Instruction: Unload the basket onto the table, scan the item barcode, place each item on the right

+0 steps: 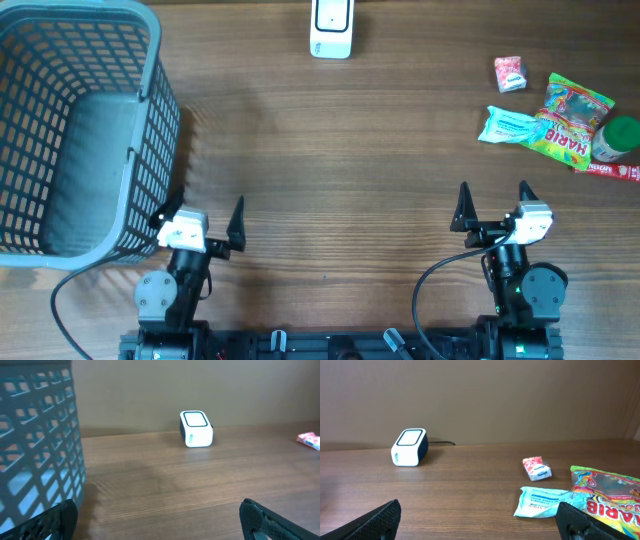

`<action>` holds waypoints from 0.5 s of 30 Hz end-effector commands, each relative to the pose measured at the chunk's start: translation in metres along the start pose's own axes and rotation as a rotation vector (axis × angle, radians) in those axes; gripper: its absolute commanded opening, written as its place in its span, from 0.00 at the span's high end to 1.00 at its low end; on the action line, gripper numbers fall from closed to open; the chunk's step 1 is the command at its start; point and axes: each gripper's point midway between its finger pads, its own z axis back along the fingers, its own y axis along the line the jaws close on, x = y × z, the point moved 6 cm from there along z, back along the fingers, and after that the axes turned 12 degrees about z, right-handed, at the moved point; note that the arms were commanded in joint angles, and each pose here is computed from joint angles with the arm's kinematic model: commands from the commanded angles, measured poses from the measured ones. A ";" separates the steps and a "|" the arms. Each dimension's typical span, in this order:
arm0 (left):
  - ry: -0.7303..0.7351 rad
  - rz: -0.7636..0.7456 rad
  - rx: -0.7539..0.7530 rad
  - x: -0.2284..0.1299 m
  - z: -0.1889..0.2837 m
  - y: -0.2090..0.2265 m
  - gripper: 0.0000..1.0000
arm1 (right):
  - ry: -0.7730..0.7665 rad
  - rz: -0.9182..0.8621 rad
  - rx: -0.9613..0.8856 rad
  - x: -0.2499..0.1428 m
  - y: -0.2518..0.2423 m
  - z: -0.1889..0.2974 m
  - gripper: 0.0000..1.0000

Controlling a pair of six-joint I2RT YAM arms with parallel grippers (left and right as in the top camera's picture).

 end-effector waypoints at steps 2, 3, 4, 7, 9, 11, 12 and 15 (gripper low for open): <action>-0.008 -0.006 0.058 -0.002 0.000 0.007 0.00 | 0.000 0.005 -0.012 0.000 -0.001 0.000 0.00; -0.008 0.001 0.058 -0.002 0.000 0.007 0.00 | 0.000 0.005 -0.012 0.000 -0.001 0.000 0.00; -0.007 0.005 0.059 -0.002 0.000 0.008 0.00 | 0.000 0.005 -0.012 0.000 -0.001 0.000 0.00; -0.014 0.027 0.105 -0.002 0.001 0.013 0.00 | 0.000 0.005 -0.012 0.000 -0.001 0.000 0.00; -0.015 0.026 0.111 -0.002 0.001 0.014 0.00 | 0.000 0.005 -0.012 0.000 -0.001 0.000 0.00; -0.017 0.025 0.113 -0.001 0.001 0.014 0.00 | 0.000 0.005 -0.012 0.000 -0.001 0.000 0.00; -0.017 0.025 0.113 -0.001 0.001 0.014 0.00 | 0.000 0.004 -0.012 0.000 -0.001 0.000 0.00; -0.017 0.024 0.113 -0.001 0.001 0.014 0.00 | 0.000 0.005 -0.012 0.000 -0.001 0.000 0.00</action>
